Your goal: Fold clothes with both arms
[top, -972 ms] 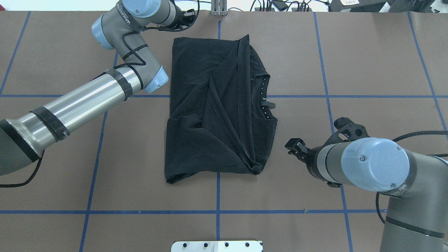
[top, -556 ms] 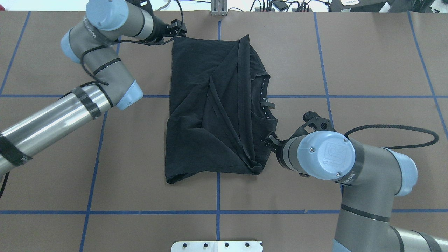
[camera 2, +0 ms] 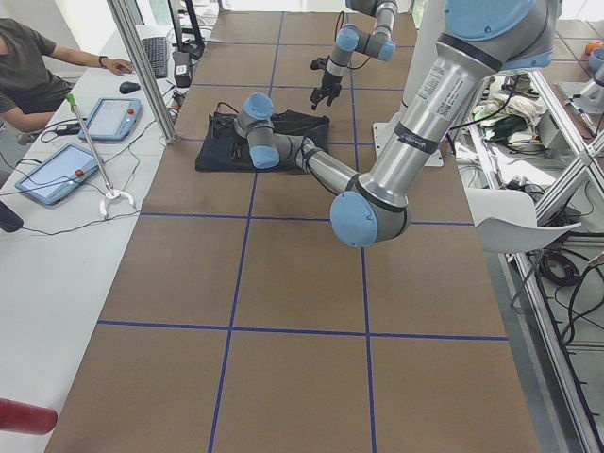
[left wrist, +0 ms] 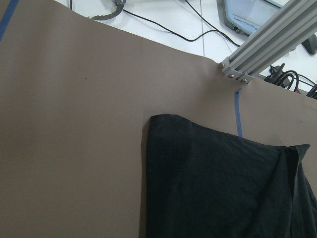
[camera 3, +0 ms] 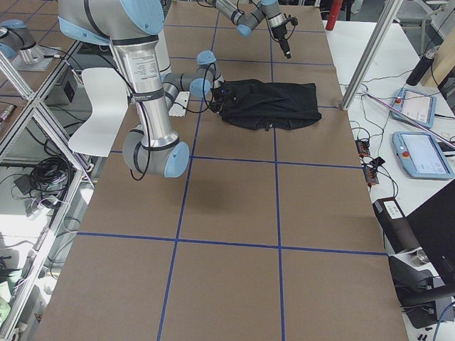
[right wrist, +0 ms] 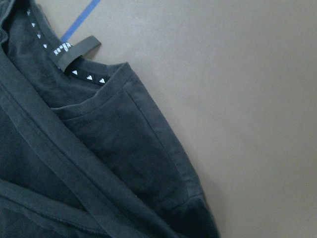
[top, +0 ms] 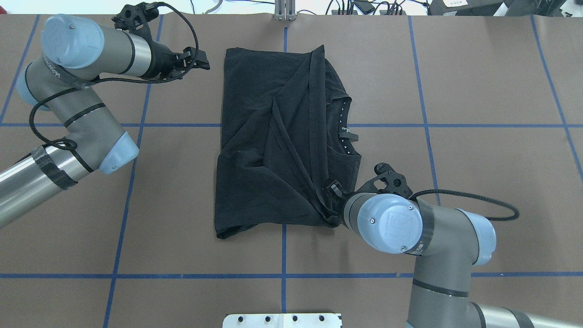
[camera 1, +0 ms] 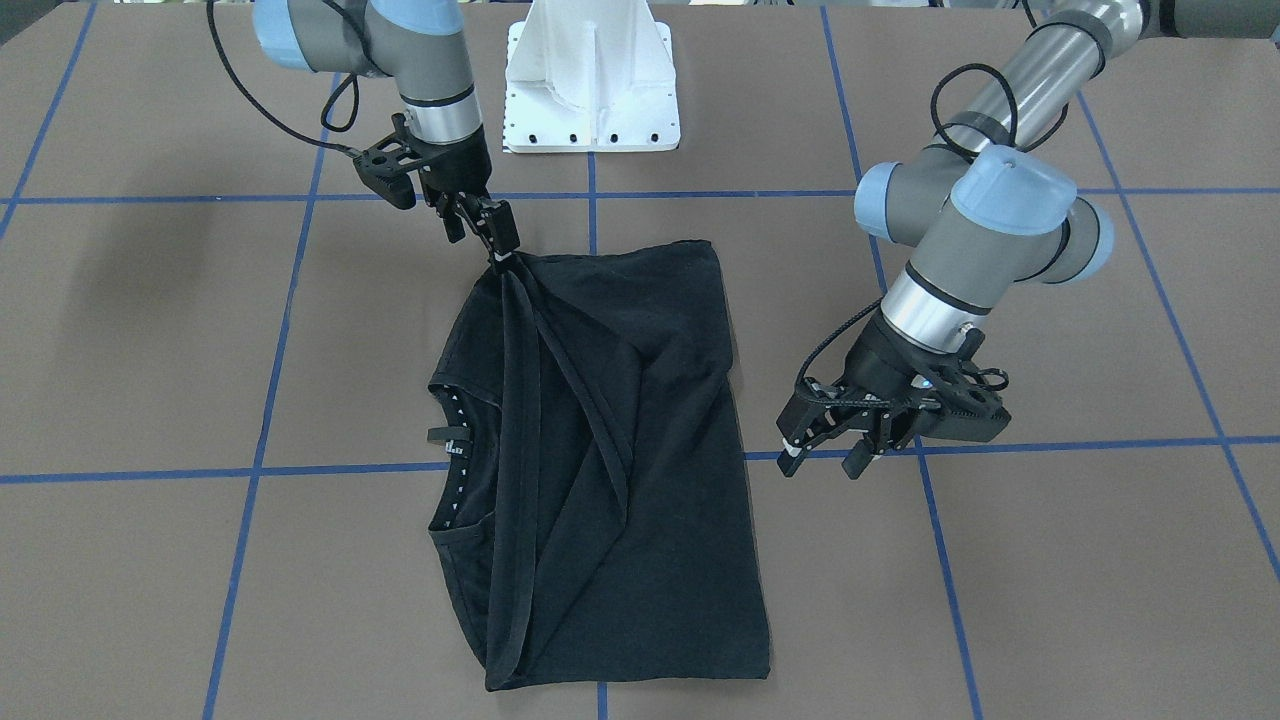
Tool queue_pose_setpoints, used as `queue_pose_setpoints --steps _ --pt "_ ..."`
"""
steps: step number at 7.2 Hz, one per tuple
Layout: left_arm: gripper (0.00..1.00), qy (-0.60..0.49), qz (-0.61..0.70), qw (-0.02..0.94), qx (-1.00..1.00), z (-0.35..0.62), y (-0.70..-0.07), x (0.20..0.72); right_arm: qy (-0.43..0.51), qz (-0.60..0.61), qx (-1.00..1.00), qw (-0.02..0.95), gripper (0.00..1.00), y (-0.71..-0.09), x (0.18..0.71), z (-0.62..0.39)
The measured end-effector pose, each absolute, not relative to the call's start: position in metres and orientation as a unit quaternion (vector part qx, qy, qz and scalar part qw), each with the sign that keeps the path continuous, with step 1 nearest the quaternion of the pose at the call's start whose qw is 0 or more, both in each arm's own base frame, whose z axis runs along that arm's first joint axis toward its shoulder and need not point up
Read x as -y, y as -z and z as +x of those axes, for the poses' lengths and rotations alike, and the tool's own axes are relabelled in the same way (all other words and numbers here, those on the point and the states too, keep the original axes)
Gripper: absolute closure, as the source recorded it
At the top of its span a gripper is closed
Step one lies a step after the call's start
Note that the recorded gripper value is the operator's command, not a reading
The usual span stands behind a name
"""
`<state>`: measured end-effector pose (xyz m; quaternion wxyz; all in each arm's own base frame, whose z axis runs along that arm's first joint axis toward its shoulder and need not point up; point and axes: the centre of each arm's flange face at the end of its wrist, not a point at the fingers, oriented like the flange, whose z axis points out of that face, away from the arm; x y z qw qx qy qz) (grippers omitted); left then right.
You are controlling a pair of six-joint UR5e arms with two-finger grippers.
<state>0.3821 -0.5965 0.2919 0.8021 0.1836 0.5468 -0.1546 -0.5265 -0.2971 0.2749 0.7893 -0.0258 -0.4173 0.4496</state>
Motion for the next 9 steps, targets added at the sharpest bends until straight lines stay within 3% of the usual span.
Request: queue_pose_setpoints --steps 2,4,9 --pt "0.14 0.156 0.181 0.805 -0.544 0.379 -0.286 0.592 -0.493 -0.009 0.405 0.770 0.01 -0.298 0.278 -0.557" --pt "0.14 0.158 0.181 0.805 -0.543 0.378 -0.285 0.591 -0.502 0.002 0.398 0.768 0.15 -0.308 0.277 -0.566" --pt "0.14 0.162 0.177 0.805 -0.542 0.379 -0.288 0.589 -0.504 0.006 0.404 0.763 0.23 -0.298 0.286 -0.566"
